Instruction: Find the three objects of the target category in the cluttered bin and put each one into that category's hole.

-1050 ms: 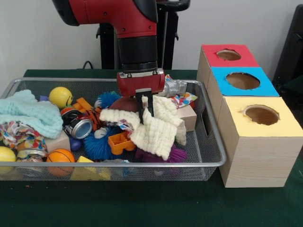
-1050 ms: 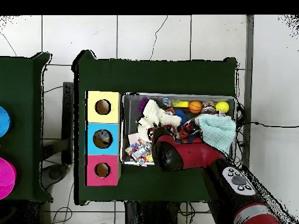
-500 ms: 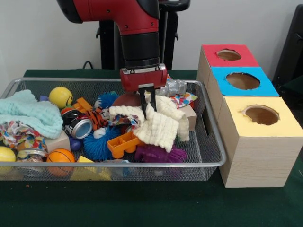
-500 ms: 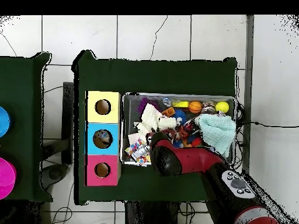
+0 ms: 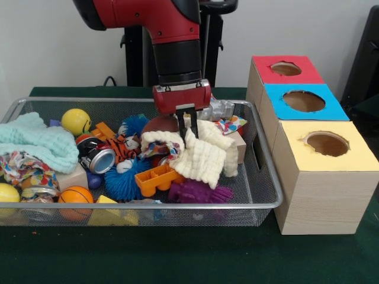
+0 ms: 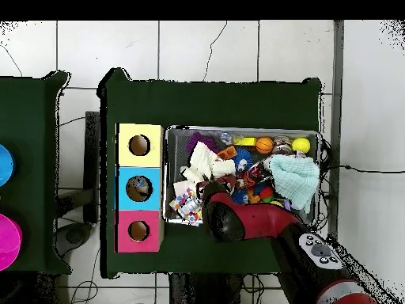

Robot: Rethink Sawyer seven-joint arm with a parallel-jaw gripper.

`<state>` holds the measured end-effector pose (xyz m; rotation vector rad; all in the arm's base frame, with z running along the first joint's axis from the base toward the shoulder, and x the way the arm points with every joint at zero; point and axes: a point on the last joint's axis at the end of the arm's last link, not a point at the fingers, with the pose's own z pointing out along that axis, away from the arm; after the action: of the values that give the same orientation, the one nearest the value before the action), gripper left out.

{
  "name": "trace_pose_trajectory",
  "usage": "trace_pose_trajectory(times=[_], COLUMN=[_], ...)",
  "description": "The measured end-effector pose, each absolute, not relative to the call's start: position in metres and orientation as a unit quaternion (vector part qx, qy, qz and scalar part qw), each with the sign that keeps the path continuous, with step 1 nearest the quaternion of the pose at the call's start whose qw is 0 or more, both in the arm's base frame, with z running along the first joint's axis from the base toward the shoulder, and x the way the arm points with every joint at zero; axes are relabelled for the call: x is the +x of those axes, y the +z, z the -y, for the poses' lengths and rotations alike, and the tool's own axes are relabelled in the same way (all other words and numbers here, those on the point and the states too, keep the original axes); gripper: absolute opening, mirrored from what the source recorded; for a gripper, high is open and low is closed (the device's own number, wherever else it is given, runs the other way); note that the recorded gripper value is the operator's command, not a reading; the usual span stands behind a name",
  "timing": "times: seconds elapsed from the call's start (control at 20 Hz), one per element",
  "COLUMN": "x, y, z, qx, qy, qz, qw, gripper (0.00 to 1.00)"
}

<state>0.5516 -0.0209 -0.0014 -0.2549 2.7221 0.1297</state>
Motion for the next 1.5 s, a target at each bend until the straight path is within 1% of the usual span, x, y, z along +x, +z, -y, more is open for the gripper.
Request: trace_pose_trajectory(times=[0.3, 0.7, 1.5], x=[0.548, 0.535, 0.514], y=[-0.008, -0.011, -0.016], z=[0.016, 0.019, 0.050], qx=[-0.088, -0.079, -0.064], qy=[0.053, 0.059, 0.066], qz=[-0.972, -0.975, -0.977], qw=[0.210, 0.199, 0.193], gripper=[0.00, 0.00, 0.00])
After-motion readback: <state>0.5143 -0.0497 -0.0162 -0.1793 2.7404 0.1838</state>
